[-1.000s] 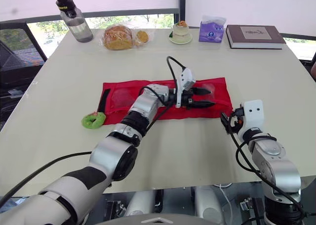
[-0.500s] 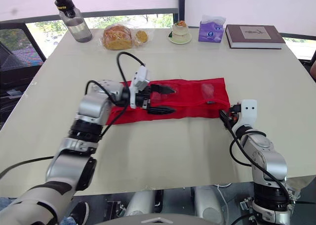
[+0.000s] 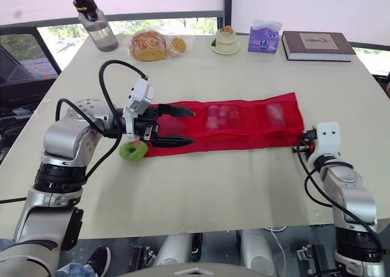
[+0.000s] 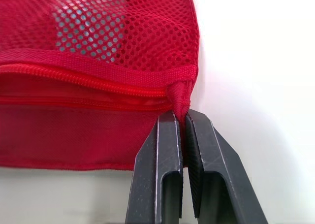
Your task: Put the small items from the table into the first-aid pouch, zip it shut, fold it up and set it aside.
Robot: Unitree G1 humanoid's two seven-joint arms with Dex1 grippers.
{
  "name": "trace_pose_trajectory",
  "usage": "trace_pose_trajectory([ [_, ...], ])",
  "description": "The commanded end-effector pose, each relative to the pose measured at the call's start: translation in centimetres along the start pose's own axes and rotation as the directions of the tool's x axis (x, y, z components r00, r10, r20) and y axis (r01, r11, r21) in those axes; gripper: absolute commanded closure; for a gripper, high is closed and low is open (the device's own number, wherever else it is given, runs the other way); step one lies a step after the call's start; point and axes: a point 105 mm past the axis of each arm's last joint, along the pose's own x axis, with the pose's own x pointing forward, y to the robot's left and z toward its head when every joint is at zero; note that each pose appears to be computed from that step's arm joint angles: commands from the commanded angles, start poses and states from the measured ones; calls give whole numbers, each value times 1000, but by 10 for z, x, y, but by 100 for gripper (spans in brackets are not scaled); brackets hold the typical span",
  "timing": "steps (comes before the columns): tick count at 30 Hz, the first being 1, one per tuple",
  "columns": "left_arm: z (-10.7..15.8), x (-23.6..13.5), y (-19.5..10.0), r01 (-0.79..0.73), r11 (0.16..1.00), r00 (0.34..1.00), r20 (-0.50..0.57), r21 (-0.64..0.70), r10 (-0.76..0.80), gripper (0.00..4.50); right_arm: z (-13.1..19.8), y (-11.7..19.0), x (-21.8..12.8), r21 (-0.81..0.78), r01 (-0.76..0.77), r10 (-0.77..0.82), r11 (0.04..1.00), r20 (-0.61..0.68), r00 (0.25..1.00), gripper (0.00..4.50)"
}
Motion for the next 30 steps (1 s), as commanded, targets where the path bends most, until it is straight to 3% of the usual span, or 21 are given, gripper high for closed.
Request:
trace_pose_trajectory([
  [1, 12, -5, -4, -26, 999, 999, 21, 38, 25, 0, 10, -34, -7, -51, 126, -124, 991, 53, 991, 444],
  [6, 12, -5, -7, -38, 999, 999, 26, 22, 38, 0, 12, -49, -11, -156, 163, -154, 974, 69, 986, 444],
  [7, 11, -6, -6, -49, 999, 999, 24, 17, 49, 0, 15, -52, -13, -174, 169, -157, 970, 83, 984, 369],
  [9, 10, -7, -6, -71, 997, 997, 23, 7, 71, 0, 19, -54, -16, -198, 166, -147, 966, 110, 983, 312],
  [10, 9, -9, -4, -88, 996, 996, 22, 0, 88, 0, 20, -56, -20, -212, 164, -142, 963, 117, 983, 246],
  [15, -8, -28, 8, -242, 966, 970, 10, -85, 244, 0, 28, -58, -46, -209, 93, -52, 973, 192, 980, 5],
  [20, -41, -59, 29, -470, 846, 879, -42, -252, 476, 0, 60, -19, -78, -195, -203, 260, 960, 337, 905, 5],
  [23, -55, -70, 34, -534, 783, 838, -77, -317, 540, 0, 64, -3, -89, -204, -313, 367, 928, 337, 867, 5],
  [30, -93, -81, 44, -624, 625, 762, -190, -469, 619, 0, 78, 53, -115, -291, -593, 660, 751, 309, 684, 5],
])
